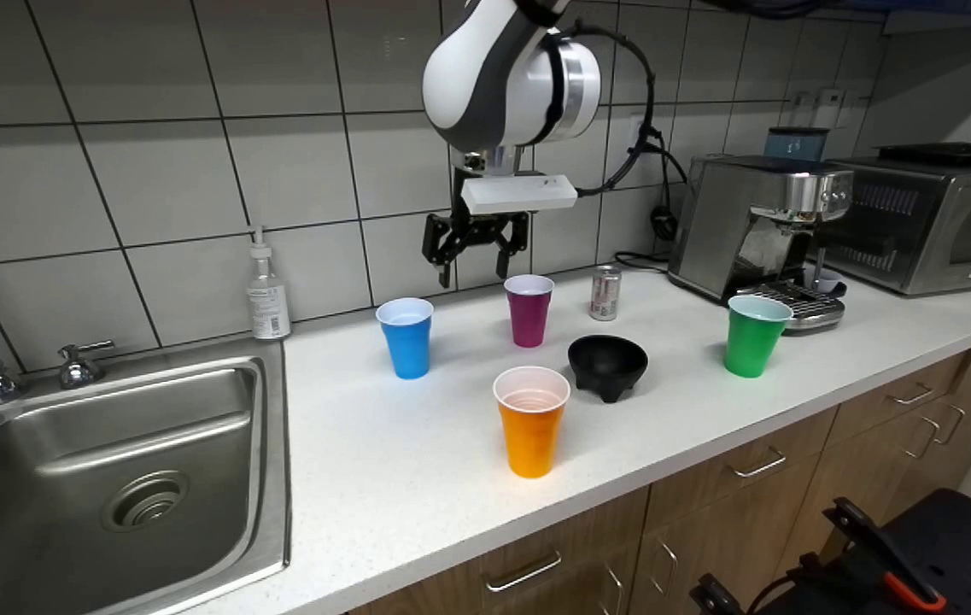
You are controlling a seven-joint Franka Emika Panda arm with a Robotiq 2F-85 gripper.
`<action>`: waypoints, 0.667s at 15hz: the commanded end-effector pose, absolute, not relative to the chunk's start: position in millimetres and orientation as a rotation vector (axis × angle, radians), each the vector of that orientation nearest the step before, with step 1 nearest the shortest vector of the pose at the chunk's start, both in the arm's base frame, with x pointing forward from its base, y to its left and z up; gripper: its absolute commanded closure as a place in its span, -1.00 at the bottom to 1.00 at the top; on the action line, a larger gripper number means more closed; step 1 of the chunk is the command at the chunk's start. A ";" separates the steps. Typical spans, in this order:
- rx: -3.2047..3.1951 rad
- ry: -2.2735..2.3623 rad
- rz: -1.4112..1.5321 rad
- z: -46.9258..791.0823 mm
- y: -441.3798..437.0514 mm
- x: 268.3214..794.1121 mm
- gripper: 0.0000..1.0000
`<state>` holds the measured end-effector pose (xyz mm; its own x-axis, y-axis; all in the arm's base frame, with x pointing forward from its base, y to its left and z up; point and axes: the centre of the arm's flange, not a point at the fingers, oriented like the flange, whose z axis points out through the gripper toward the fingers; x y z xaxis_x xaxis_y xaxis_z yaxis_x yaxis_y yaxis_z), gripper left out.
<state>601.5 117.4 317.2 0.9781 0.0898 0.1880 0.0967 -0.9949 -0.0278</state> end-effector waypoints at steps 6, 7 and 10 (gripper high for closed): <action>-3.091 -0.087 -0.315 287.5 149.7 658.1 -1.00; -3.091 -0.086 -0.316 283.9 152.7 661.9 -1.00; -3.092 -0.081 -0.318 276.3 159.2 672.5 -1.00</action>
<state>649.4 149.1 279.7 0.9789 0.0677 0.1926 0.0772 -0.9961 -0.0418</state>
